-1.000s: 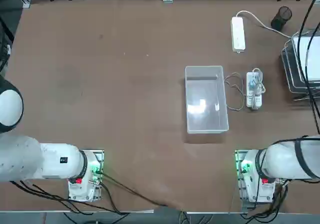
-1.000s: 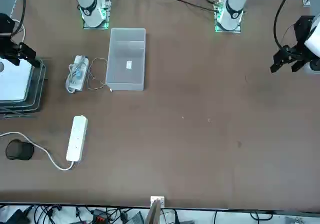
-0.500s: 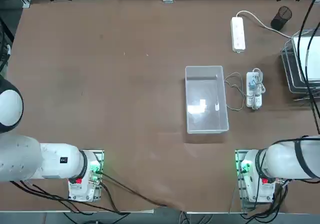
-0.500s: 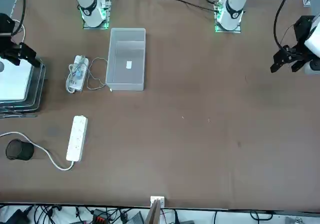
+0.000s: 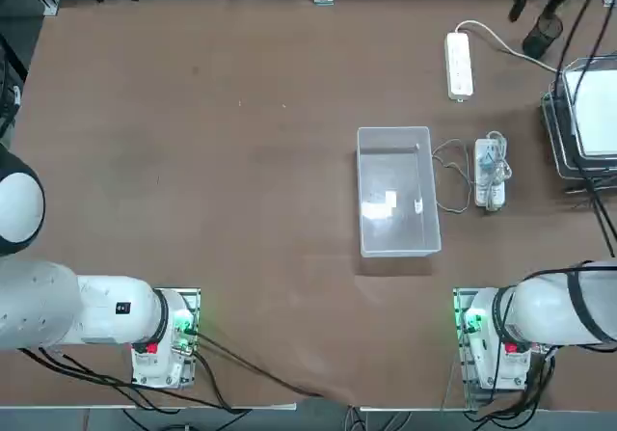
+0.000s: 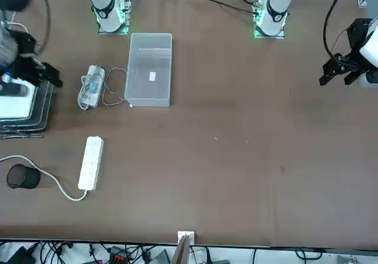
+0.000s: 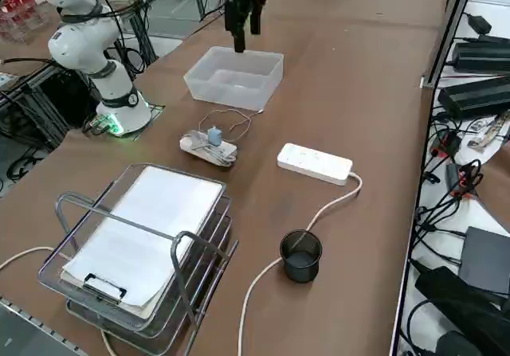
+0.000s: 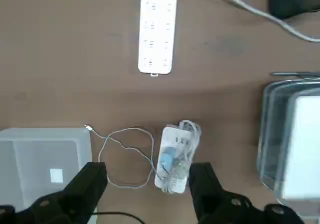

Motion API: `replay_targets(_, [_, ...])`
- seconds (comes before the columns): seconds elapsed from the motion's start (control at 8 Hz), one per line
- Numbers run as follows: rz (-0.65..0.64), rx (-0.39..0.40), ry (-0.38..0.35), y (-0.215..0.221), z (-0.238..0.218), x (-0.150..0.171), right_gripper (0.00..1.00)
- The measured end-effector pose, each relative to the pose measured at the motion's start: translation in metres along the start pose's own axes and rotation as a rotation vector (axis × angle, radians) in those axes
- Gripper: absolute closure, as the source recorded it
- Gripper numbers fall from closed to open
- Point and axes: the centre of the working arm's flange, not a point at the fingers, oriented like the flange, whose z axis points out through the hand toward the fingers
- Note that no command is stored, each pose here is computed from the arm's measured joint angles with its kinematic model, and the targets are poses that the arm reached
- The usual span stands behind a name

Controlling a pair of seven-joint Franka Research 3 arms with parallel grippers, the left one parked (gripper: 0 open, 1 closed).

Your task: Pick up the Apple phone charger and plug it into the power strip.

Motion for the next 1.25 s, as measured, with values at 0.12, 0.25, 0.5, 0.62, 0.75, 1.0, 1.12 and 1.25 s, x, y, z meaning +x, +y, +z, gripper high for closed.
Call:
replay_targets(0.12, [0.005,-0.002,-0.017,-0.010,0.033,-0.002,0.00])
replay_targets(0.25, [0.023,-0.006,-0.031,-0.017,0.061,-0.006,0.00])
replay_targets(0.5, [0.058,-0.076,-0.035,-0.043,0.115,-0.020,0.00])
replay_targets(0.62, [0.074,-0.145,-0.028,-0.057,0.145,-0.031,0.00])
replay_targets(0.75, [0.090,-0.224,-0.018,-0.070,0.174,-0.044,0.00])
replay_targets(1.0, [0.088,-0.369,-0.003,-0.080,0.223,-0.074,0.01])
replay_targets(1.12, [0.098,-0.394,0.007,-0.078,0.242,-0.084,0.01])
replay_targets(1.25, [0.113,-0.398,0.007,-0.075,0.255,-0.093,0.01])
